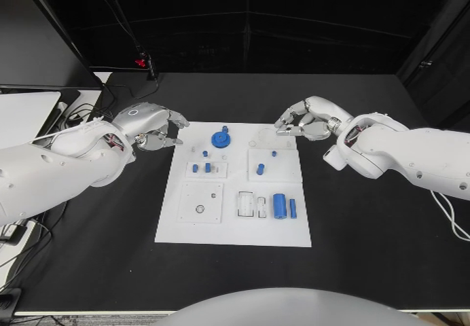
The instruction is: Assemble the parts on the task board
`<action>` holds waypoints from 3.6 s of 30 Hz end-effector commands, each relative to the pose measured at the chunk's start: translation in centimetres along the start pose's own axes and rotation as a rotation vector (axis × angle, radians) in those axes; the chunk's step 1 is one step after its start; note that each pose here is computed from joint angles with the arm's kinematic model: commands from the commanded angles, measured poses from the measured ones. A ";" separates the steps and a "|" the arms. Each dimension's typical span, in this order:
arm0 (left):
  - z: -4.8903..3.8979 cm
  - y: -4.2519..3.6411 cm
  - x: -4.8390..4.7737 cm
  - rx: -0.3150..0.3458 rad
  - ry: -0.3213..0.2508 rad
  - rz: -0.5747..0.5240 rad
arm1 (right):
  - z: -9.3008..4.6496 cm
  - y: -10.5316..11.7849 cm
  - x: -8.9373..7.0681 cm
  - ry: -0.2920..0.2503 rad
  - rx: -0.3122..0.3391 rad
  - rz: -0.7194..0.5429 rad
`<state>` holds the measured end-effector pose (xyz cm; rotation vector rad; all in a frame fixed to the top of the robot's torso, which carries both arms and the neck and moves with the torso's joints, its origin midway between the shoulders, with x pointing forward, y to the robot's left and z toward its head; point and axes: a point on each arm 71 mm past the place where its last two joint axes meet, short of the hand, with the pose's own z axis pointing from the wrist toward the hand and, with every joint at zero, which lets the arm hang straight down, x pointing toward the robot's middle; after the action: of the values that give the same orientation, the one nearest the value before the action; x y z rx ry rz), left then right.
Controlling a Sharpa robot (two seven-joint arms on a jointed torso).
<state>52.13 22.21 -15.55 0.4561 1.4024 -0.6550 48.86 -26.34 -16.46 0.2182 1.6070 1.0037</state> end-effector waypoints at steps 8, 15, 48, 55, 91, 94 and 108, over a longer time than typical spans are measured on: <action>-1.09 0.15 -1.64 -0.040 -0.199 -0.253 | 1.3 1.0 1.9 0.090 -0.031 -0.393; -1.57 0.62 -1.90 -0.069 -0.230 -0.323 | 1.8 1.6 2.8 0.109 -0.050 -0.517; -1.62 0.67 -2.01 -0.066 -0.250 -0.338 | 2.8 1.3 4.8 0.202 0.104 -0.753; -1.65 0.73 -2.01 -0.069 -0.249 -0.338 | 3.0 1.2 5.1 0.225 0.125 -0.761; -1.61 0.79 -1.91 -0.071 -0.234 -0.344 | 3.3 1.7 5.7 0.196 0.090 -0.775; -1.61 0.80 -1.90 -0.071 -0.233 -0.344 | 3.1 2.0 5.6 0.166 0.062 -0.778; -1.59 0.86 -1.86 -0.073 -0.229 -0.345 | 2.4 2.9 5.0 0.064 -0.007 -0.786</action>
<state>51.42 24.26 -14.11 0.0723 1.2927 -0.8917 48.49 -20.53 -18.64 -0.4240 1.6193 0.3801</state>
